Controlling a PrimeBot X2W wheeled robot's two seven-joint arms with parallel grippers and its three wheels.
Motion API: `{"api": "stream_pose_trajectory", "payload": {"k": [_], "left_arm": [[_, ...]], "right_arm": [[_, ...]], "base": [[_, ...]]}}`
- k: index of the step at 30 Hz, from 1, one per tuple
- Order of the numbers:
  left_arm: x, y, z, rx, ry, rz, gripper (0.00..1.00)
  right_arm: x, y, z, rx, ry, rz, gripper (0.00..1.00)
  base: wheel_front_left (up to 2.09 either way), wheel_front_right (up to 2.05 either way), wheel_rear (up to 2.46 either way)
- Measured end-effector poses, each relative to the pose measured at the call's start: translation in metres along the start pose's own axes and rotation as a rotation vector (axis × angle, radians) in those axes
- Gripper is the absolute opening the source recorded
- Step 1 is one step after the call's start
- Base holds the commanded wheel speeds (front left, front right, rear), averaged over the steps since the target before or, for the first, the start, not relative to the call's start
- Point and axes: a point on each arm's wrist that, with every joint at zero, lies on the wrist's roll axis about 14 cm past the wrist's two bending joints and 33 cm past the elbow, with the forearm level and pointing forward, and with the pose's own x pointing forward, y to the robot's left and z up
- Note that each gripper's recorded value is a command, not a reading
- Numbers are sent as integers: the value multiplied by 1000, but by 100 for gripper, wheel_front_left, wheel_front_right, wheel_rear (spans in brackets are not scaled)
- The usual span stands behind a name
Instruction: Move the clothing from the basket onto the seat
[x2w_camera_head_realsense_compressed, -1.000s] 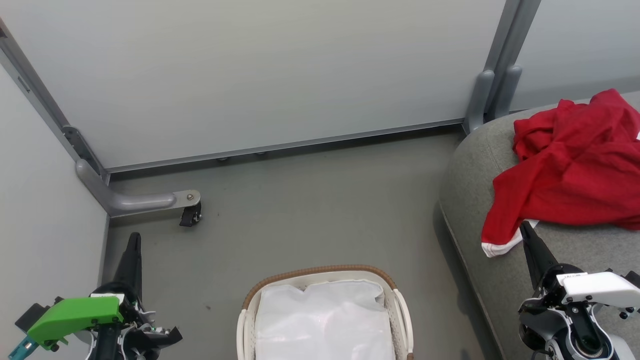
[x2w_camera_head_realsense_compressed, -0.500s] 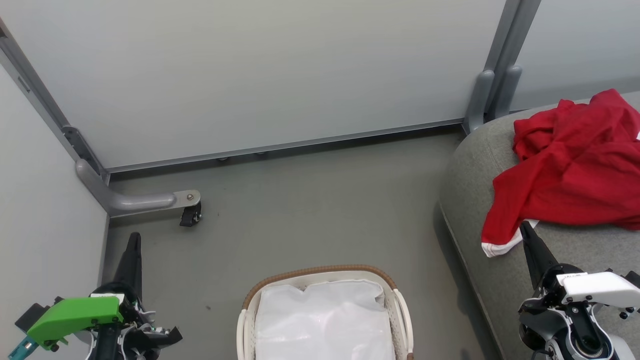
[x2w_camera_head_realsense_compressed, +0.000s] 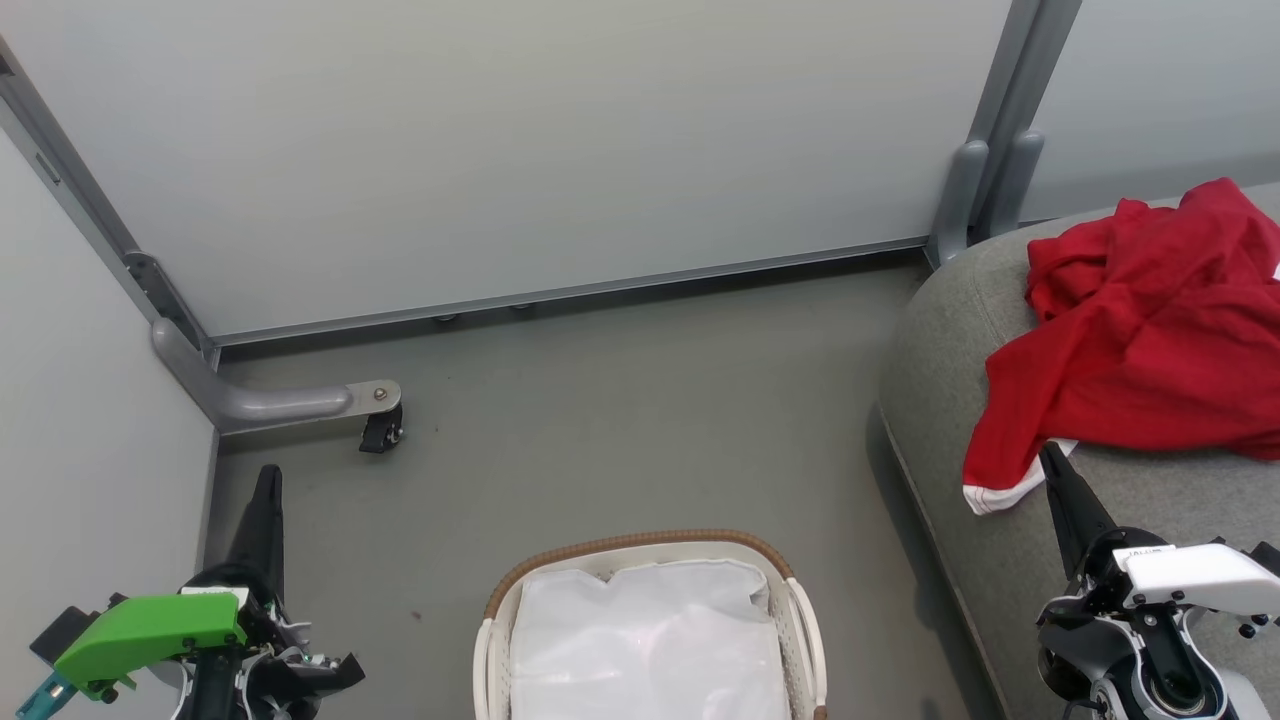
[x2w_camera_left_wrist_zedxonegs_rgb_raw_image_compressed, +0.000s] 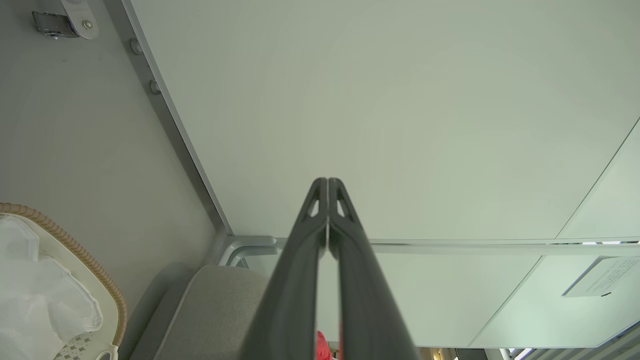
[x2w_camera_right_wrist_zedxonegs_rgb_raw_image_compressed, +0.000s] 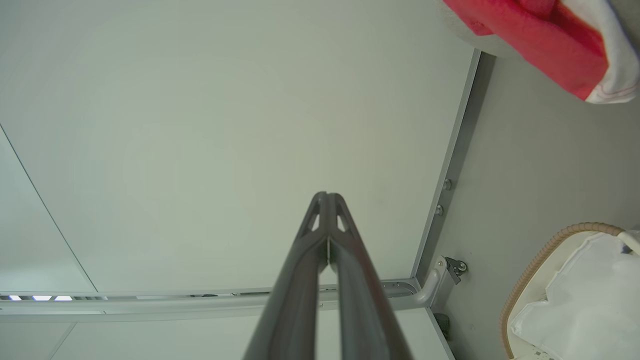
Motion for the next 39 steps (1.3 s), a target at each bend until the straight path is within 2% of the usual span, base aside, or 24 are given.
{"api": "stream_pose_trajectory", "payload": {"k": [39], "left_arm": [[0, 0, 0, 0, 0, 0, 0]], "right_arm": [[0, 0, 0, 0, 0, 0, 0]], "base": [[0, 0, 0]]}}
